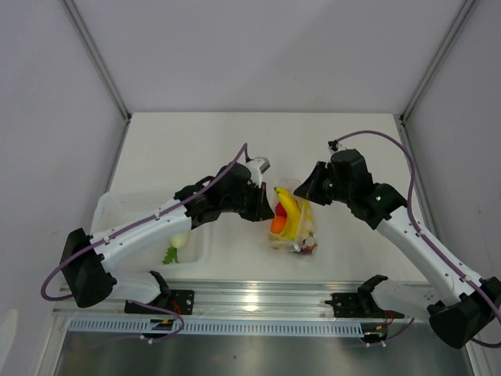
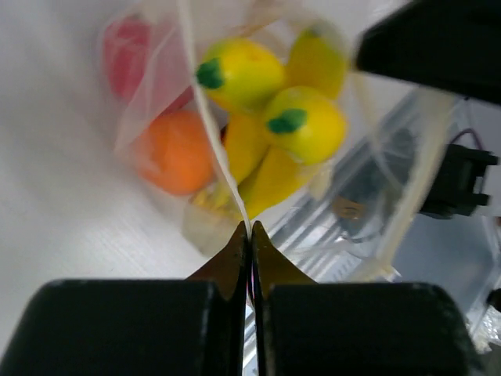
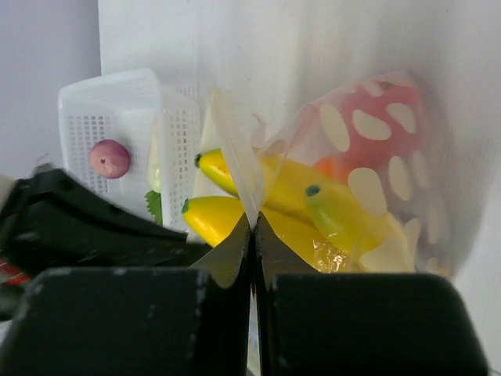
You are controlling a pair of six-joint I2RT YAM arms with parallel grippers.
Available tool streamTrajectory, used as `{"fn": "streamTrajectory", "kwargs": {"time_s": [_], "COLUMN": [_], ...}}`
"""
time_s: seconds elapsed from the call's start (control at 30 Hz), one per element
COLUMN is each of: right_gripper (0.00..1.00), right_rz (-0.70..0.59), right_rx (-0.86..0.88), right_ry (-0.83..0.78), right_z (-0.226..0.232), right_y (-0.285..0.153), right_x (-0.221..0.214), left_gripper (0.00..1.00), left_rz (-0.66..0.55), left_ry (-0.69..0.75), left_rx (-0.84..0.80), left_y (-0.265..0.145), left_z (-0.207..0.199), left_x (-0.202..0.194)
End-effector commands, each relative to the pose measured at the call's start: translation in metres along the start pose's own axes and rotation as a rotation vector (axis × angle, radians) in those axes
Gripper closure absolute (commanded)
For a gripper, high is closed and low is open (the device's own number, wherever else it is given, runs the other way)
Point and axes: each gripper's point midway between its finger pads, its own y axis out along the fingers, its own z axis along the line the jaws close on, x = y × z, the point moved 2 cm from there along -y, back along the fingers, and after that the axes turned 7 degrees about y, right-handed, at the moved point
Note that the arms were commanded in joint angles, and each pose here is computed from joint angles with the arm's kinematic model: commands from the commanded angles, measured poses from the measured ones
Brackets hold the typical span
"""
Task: Place the food in the zip-top bag and seal the zipper
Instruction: Adjust the zipper food storage bag at the center of the board.
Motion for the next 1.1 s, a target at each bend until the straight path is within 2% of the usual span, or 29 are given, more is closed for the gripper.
{"fn": "streamTrajectory", "kwargs": {"time_s": [0.0, 0.1, 0.27, 0.47, 0.53, 0.6, 0.7, 0.73, 0.8, 0.83, 0.97, 1.07], "right_gripper": [1.0, 1.0, 1.0, 1.0, 1.0, 1.0, 1.0, 1.0, 1.0, 1.0, 1.0, 1.0], "right_rz": [-0.002, -0.027, -0.089, -0.122, -0.115, -0.119, -0.125, -0.099, -0.062, -0.043, -0.124, -0.129], "right_rx": [0.024, 0.004, -0.018, 0.069, 0.063, 0.037, 0.004, -0.029, -0.085, -0.102, -0.004, 0.046], "right_ry": [-0.06, -0.115, -0.181, -0.143, -0.127, -0.121, -0.128, -0.137, -0.166, -0.177, -0.212, -0.212], "right_z": [0.003, 0.001, 0.003, 0.021, 0.017, 0.008, -0.014, -0.025, -0.035, -0.035, 0.002, 0.019], "right_y": [0.005, 0.004, -0.009, -0.041, -0.047, -0.047, -0.022, -0.006, 0.006, 0.01, -0.023, -0.048], "right_x": [0.003, 0.01, 0.023, 0.024, 0.02, 0.017, 0.01, 0.005, 0.004, 0.004, 0.022, 0.023], "left_gripper": [0.99, 0.99, 0.99, 0.99, 0.99, 0.99, 1.0, 0.99, 0.99, 0.99, 0.99, 1.0], "left_rz": [-0.131, -0.215, -0.261, -0.124, -0.109, -0.133, -0.118, -0.062, -0.013, -0.027, -0.197, -0.214], "left_ry": [0.058, 0.088, 0.108, 0.01, -0.012, -0.028, -0.045, -0.061, -0.106, -0.113, -0.04, -0.029], "left_rx": [-0.196, -0.363, -0.417, -0.239, -0.227, -0.227, -0.187, -0.153, -0.185, -0.193, -0.251, -0.304], "left_y": [-0.025, -0.055, -0.077, -0.039, -0.034, -0.035, -0.016, 0.005, 0.014, 0.012, -0.034, -0.059], "left_z": [-0.049, -0.088, -0.104, -0.057, -0.047, -0.045, -0.031, -0.019, -0.011, -0.012, -0.042, -0.057], "left_x": [0.053, 0.078, 0.088, 0.045, 0.029, 0.03, 0.022, 0.012, 0.016, 0.021, 0.065, 0.069]}}
